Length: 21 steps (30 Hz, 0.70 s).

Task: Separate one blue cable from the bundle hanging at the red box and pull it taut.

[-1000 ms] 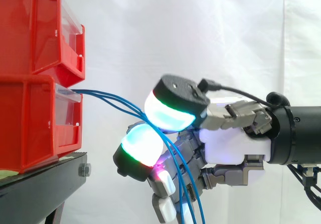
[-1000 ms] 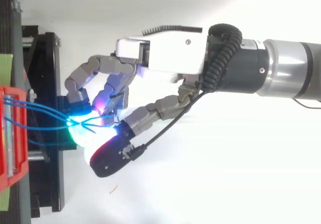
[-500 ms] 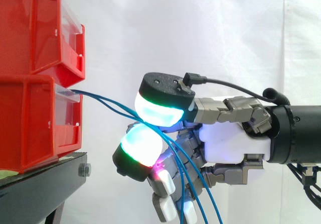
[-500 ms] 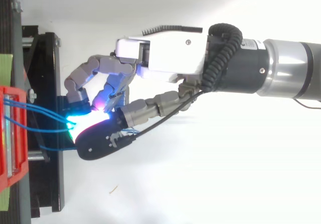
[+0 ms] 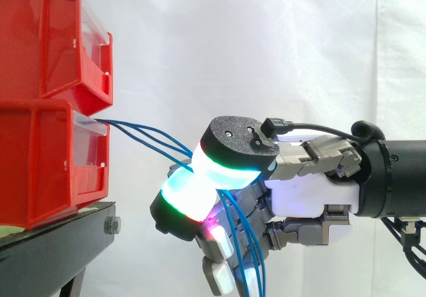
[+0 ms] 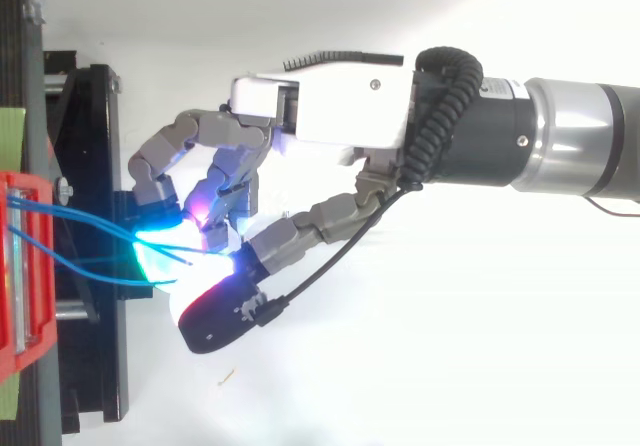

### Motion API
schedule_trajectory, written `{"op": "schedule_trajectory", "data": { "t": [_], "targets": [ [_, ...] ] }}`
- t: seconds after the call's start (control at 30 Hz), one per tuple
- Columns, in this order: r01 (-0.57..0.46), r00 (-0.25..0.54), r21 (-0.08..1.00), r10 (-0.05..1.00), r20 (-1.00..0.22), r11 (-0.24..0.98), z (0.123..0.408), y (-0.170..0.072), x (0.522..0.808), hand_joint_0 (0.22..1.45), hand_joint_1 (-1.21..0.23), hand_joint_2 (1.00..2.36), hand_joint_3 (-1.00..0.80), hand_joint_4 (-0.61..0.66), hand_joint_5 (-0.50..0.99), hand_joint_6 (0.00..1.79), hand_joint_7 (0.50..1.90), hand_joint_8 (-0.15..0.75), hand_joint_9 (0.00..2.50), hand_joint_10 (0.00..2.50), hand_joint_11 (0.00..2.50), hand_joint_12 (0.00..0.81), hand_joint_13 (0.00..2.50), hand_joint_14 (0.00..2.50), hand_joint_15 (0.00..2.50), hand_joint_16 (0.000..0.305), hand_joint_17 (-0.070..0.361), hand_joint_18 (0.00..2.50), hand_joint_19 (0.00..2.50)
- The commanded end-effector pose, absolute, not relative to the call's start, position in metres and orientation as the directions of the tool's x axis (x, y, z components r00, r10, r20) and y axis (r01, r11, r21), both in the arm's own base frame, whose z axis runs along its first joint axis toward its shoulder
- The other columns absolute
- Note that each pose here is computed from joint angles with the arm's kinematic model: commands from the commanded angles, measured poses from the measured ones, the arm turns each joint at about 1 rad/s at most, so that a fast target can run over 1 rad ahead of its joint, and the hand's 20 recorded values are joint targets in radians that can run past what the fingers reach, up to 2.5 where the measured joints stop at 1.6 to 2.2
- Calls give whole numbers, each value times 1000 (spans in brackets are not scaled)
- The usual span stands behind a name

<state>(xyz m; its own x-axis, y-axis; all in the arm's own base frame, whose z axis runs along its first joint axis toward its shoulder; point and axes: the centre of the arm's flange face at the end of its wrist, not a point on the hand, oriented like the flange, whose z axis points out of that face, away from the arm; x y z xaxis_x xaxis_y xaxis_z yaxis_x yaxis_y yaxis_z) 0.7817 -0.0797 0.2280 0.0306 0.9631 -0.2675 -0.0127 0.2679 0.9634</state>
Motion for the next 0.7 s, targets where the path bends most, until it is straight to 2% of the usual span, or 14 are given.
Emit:
{"op": "schedule_trajectory", "data": {
  "t": [0.0,0.03,0.1,0.17,0.23,0.3,0.37,0.4,0.47,0.5,0.57,0.67],
  "targets": [
    [-11,30,963,963,-268,268,227,-80,782,757,-923,1003,-455,49,-187,926,1194,342,948,22,980,390,1016,20,611,52,117,1055,519],
    [-12,30,963,963,-268,268,229,-80,782,746,-919,1000,-500,76,-183,925,1191,343,952,21,986,391,1016,21,608,52,117,1055,526],
    [-13,29,963,963,-268,268,229,-79,782,688,-888,1000,-500,104,-176,923,1186,342,967,22,982,390,1019,21,613,51,115,1053,543],
    [-11,30,963,963,-268,268,227,-80,782,581,-830,1000,-500,117,-167,917,1166,343,984,21,978,390,1025,21,620,52,117,1058,557],
    [-12,30,963,963,-268,268,229,-80,782,542,-795,1000,-500,126,-162,913,1150,350,993,21,962,399,1032,22,618,53,120,1072,560],
    [-11,29,963,963,-268,268,227,-79,782,492,-684,1000,-500,141,-157,903,1126,369,1009,20,952,415,1048,22,621,56,126,1101,557],
    [-13,29,963,963,-268,268,229,-79,782,492,-595,1000,-500,149,-155,892,1117,369,1014,19,925,414,1054,22,617,56,126,1102,557],
    [-13,29,963,963,-268,268,229,-79,782,520,-491,1000,-500,147,-154,881,1119,362,1023,20,907,405,1054,19,621,54,122,1086,589],
    [-13,29,963,963,-268,268,229,-79,782,533,-456,1000,-500,144,-154,877,1120,359,1023,20,912,401,1051,19,616,54,121,1086,595],
    [-11,29,963,963,-268,268,227,-79,782,577,-391,1000,-500,138,-152,869,1133,354,1031,20,908,388,1043,22,623,51,116,1067,626],
    [-13,29,963,963,-268,268,229,-79,782,617,-429,1000,-495,122,-151,858,1154,349,1031,21,914,386,1042,20,635,51,114,1061,641],
    [-13,29,963,963,-268,268,229,-79,782,610,-480,1007,-404,122,-153,856,1165,353,1027,21,914,390,1038,20,643,51,115,1061,641]
  ]
}}
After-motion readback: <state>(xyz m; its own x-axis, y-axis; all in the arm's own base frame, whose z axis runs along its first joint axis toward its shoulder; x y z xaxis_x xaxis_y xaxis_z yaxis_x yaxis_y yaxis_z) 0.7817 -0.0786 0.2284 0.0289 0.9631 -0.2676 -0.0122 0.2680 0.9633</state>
